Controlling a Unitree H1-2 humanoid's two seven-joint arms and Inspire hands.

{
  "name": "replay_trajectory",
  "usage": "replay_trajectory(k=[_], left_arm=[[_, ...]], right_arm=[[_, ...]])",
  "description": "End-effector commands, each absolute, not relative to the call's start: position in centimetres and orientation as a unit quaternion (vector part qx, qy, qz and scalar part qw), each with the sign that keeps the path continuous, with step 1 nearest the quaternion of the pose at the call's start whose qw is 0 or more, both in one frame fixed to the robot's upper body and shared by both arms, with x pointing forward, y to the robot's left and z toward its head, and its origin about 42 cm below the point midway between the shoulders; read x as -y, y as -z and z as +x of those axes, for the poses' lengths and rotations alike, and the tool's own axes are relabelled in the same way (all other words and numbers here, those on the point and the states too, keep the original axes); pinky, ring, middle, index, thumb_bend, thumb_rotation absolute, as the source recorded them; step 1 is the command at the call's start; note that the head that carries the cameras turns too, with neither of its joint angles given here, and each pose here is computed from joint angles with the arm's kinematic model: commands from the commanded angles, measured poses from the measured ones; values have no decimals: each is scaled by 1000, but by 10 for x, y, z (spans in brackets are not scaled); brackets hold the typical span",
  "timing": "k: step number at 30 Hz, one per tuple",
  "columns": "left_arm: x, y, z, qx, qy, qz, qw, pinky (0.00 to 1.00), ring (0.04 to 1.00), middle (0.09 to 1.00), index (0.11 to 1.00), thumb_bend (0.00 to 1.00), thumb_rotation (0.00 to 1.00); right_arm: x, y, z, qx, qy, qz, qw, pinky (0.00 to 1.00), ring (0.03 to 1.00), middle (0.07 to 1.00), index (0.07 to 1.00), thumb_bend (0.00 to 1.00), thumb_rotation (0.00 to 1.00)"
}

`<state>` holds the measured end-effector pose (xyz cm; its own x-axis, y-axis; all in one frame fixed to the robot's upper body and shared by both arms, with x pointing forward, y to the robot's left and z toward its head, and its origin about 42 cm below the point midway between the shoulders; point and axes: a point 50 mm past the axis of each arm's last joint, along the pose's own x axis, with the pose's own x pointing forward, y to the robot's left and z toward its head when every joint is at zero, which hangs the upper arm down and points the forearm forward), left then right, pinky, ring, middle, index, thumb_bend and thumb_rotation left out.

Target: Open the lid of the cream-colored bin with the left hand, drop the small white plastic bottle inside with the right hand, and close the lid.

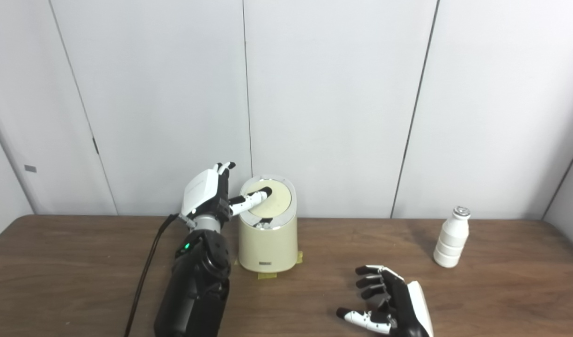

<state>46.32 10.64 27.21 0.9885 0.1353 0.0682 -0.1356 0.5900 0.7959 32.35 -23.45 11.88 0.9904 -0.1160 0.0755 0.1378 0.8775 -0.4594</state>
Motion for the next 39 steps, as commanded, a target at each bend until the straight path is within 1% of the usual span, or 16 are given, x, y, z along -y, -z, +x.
replay_trajectory(k=[1,10,14,15,17,19,21,22,24,29,32,35,36,37,38,39], left_arm=[[-96,-302,469,37,-91,449,888,1000,1000,997,952,739,561],[-96,-296,472,28,-93,473,876,1000,994,983,944,733,423],[-96,-295,472,31,-95,486,868,1000,996,985,942,788,345],[-96,-295,472,33,-97,491,865,1000,993,981,936,834,275],[-96,-294,472,36,-100,506,856,1000,991,976,933,870,217],[-96,-291,473,39,-106,526,843,1000,979,960,926,913,128],[-97,-288,473,40,-109,542,832,1000,974,951,922,923,35],[-97,-286,473,40,-110,546,830,1000,973,950,922,920,14],[-98,-282,475,40,-115,553,824,994,968,943,915,902,3],[-103,-271,477,40,-123,571,811,999,967,943,918,797,0],[-105,-269,478,36,-121,572,810,999,965,944,920,798,0],[-106,-268,478,30,-120,569,813,1000,970,953,927,829,0],[-106,-269,478,28,-121,562,817,1000,970,953,926,857,20],[-107,-269,479,26,-121,557,821,1000,973,955,926,853,153],[-107,-270,479,23,-120,552,825,1000,979,962,933,795,347],[-108,-271,479,22,-119,546,829,1000,986,970,940,727,605]], right_arm=[[229,-115,323,12,55,-238,970,430,535,585,628,644,46],[229,-116,322,7,56,-237,970,430,532,579,632,648,50],[228,-118,322,7,57,-238,970,436,537,584,631,659,40],[228,-118,322,6,57,-238,970,433,534,582,634,661,32],[228,-118,322,6,56,-238,970,431,533,581,637,662,32],[228,-118,322,6,57,-237,970,442,543,588,634,674,23],[228,-119,323,6,56,-237,970,446,545,591,633,686,5],[228,-119,323,6,56,-238,970,448,546,592,632,690,2],[228,-119,323,7,57,-237,970,446,542,589,630,697,0],[228,-119,323,7,56,-232,971,453,549,597,629,712,0],[227,-119,323,9,56,-232,971,460,555,599,627,710,0],[228,-119,323,10,55,-234,971,464,558,599,626,707,0],[228,-119,323,9,56,-235,970,463,556,598,626,706,0],[228,-118,323,8,56,-234,971,453,549,593,626,707,0],[228,-118,323,8,56,-234,971,452,548,594,629,702,0],[228,-118,323,8,56,-235,970,450,546,593,631,696,0]])
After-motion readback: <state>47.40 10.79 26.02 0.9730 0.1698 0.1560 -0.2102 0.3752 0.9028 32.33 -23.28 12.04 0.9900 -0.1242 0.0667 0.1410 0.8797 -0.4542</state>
